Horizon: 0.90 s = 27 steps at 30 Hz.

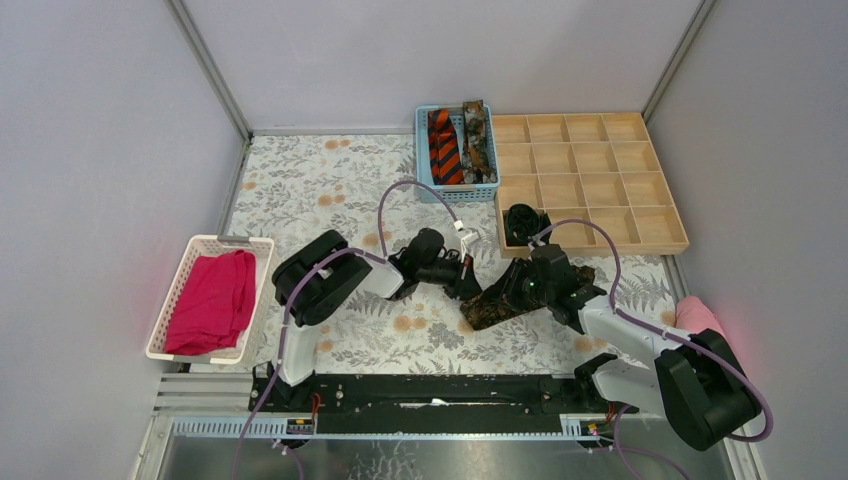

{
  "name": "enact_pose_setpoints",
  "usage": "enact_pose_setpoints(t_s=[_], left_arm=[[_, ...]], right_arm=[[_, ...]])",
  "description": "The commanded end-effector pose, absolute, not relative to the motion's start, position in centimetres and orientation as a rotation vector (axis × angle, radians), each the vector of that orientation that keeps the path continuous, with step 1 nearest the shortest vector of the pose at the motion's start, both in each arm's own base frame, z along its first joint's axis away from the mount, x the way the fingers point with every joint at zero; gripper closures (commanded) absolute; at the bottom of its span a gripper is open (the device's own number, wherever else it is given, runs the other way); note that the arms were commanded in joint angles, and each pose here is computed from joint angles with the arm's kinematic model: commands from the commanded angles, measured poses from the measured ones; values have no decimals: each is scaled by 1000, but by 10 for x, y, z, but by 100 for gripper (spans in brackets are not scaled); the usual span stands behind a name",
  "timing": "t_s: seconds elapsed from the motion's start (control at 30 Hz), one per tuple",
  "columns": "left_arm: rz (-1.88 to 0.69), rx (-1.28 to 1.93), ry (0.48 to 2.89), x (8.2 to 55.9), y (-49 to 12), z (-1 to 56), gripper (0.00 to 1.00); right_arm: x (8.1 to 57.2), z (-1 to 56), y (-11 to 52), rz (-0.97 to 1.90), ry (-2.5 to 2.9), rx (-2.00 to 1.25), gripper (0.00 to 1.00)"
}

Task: Roll the ties
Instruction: Roll the tie at the center of the board.

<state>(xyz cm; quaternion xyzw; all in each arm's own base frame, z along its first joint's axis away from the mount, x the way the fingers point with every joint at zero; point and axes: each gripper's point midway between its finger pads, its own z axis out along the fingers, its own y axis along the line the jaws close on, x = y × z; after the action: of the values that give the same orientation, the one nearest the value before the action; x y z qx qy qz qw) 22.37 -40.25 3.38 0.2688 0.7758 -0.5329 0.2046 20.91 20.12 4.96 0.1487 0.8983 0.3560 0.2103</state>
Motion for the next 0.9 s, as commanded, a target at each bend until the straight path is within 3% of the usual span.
enact_pose_setpoints(t_s=[0.0, 0.27, 0.37, 0.47, 0.87], left_arm=[[-1514, 820, 2134, 219, -409, 36, 100], [-1503, 818, 2149, 224, -412, 33, 100], [-1508, 824, 2149, 225, -414, 33, 100], [-1510, 828, 2150, 225, -414, 32, 100], [-1503, 816, 2172, 227, -416, 29, 100]], right_arm=[[219, 42, 184, 833, 2505, 409, 71], [227, 40, 157, 582, 2536, 355, 69], [228, 38, 148, 513, 2534, 352, 55], [229, 35, 143, 456, 2552, 334, 49], [232, 33, 134, 372, 2566, 278, 50]])
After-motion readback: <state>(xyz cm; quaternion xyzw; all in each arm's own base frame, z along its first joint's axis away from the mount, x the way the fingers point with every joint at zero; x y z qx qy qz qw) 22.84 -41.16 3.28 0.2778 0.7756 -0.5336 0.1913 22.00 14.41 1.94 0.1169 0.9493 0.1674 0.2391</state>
